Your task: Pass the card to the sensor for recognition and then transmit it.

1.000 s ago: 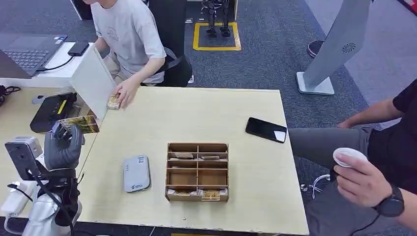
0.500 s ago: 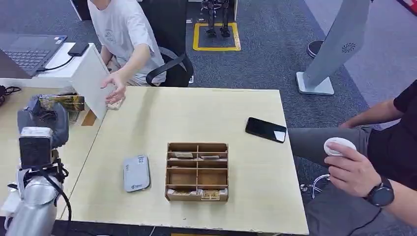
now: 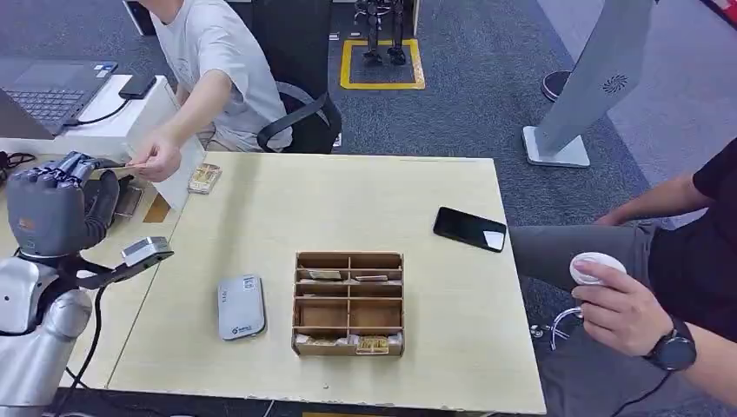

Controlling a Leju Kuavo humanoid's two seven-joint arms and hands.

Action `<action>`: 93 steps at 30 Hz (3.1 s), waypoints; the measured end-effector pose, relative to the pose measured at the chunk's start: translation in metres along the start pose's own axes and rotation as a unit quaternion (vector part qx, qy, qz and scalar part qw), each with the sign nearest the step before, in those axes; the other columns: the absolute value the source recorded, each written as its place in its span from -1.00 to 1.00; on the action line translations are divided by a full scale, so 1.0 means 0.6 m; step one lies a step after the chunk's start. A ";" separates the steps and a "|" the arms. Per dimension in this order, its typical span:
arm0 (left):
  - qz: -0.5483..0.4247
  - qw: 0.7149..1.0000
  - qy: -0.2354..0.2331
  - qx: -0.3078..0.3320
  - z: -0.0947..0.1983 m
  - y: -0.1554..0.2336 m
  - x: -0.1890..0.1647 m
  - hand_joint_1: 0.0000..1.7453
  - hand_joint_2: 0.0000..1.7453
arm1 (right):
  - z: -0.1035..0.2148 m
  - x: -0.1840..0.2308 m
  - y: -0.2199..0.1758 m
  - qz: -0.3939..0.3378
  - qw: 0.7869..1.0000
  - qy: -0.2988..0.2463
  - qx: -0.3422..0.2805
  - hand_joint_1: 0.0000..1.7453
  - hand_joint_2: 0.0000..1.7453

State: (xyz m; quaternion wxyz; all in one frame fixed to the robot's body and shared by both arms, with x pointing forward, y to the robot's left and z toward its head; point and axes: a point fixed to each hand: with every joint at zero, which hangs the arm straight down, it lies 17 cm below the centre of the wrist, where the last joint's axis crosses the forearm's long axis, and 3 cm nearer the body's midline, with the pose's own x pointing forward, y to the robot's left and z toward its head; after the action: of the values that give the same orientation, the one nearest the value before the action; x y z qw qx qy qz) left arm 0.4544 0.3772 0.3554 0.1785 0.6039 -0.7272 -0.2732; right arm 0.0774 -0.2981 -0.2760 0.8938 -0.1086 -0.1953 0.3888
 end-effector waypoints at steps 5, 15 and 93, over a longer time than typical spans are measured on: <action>-0.011 1.000 -0.006 -0.010 0.006 -0.009 -0.001 1.00 1.00 | -0.001 0.001 -0.004 0.003 1.000 -0.003 -0.002 -1.00 1.00; 0.021 0.999 0.036 -0.025 0.011 -0.029 -0.012 -1.00 1.00 | -0.001 -0.002 -0.009 0.004 1.000 -0.002 -0.006 -1.00 1.00; 0.261 0.912 -0.095 -0.302 0.338 -0.093 0.449 -1.00 1.00 | 0.010 -0.017 0.018 -0.040 0.999 0.035 -0.005 -1.00 1.00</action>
State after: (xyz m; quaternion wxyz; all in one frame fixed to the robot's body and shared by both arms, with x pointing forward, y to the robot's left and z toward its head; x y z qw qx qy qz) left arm 0.3226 0.1447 0.1425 0.3474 0.2810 -0.7551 -0.4797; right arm 0.0613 -0.2982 -0.2770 0.9144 -0.1187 -0.1702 0.3476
